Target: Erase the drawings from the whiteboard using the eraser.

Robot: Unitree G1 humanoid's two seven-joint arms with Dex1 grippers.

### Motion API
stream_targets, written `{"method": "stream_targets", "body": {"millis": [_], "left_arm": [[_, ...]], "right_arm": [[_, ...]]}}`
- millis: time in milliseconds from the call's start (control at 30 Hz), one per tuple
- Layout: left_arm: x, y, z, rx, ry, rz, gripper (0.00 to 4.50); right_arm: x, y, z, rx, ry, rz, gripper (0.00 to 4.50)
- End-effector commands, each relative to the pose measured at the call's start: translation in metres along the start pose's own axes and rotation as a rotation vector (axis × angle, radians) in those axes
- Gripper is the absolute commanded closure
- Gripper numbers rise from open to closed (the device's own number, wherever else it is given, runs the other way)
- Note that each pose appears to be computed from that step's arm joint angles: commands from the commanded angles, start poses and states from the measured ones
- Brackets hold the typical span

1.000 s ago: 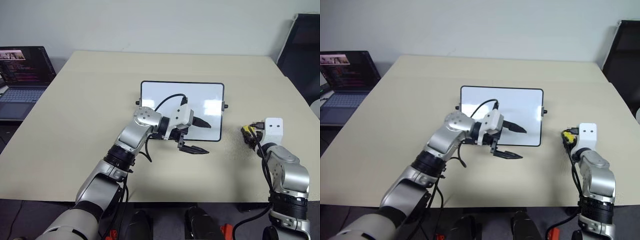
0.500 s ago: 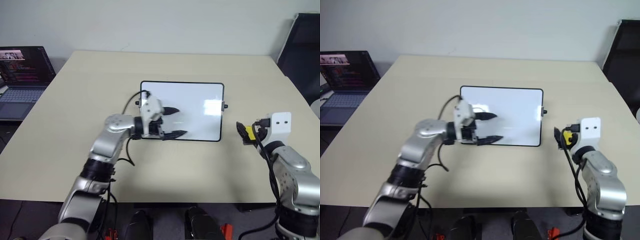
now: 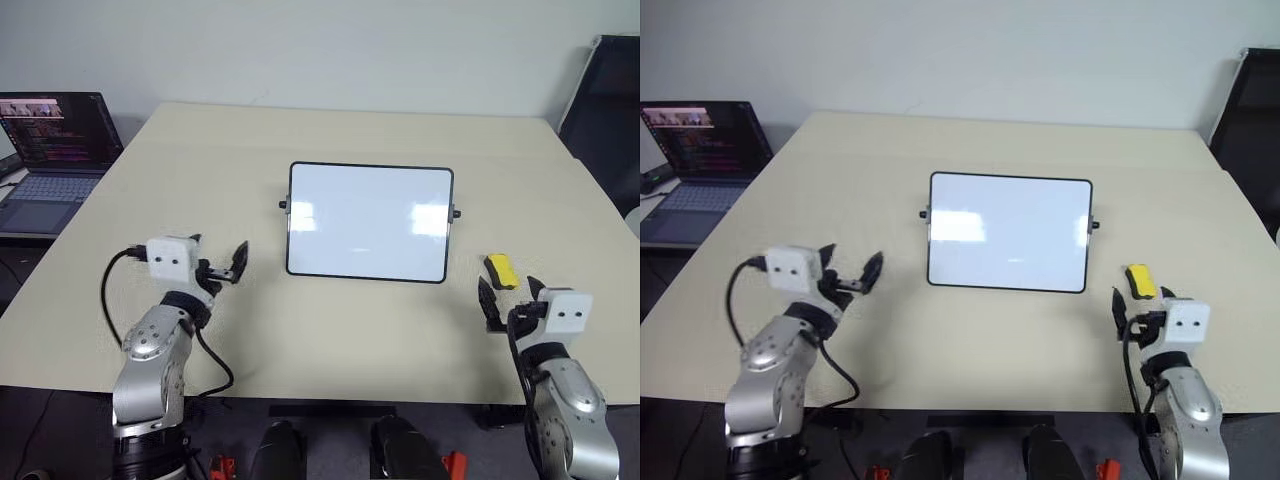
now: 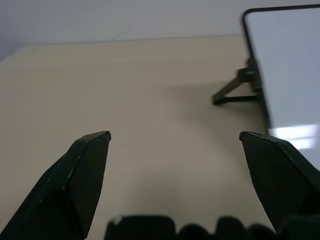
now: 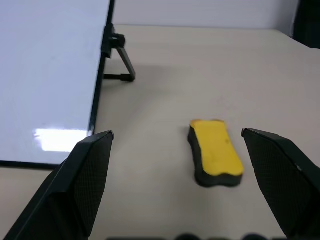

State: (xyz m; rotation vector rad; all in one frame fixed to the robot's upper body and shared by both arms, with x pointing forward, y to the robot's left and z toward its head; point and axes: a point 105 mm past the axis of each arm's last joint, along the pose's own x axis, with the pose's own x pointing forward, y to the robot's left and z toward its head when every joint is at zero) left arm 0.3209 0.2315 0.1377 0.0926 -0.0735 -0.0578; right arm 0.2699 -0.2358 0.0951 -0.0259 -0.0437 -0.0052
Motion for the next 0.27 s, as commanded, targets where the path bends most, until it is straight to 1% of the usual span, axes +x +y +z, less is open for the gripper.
{"method": "stream_targets", "body": {"millis": [33, 133, 267], "left_arm": [[0.003, -0.011, 0.024, 0.030, -0.086, 0.015, 0.00], [0.003, -0.012, 0.022, 0.035, -0.084, -0.005, 0.00], [0.008, -0.026, 0.018, 0.019, -0.071, -0.061, 0.00]], "right_arm": [[-0.002, -0.015, 0.019, -0.010, -0.078, -0.020, 0.04], [-0.007, -0.003, 0.024, -0.002, -0.084, 0.005, 0.04], [-0.012, 0.006, 0.023, 0.015, -0.051, 0.016, 0.04]]}}
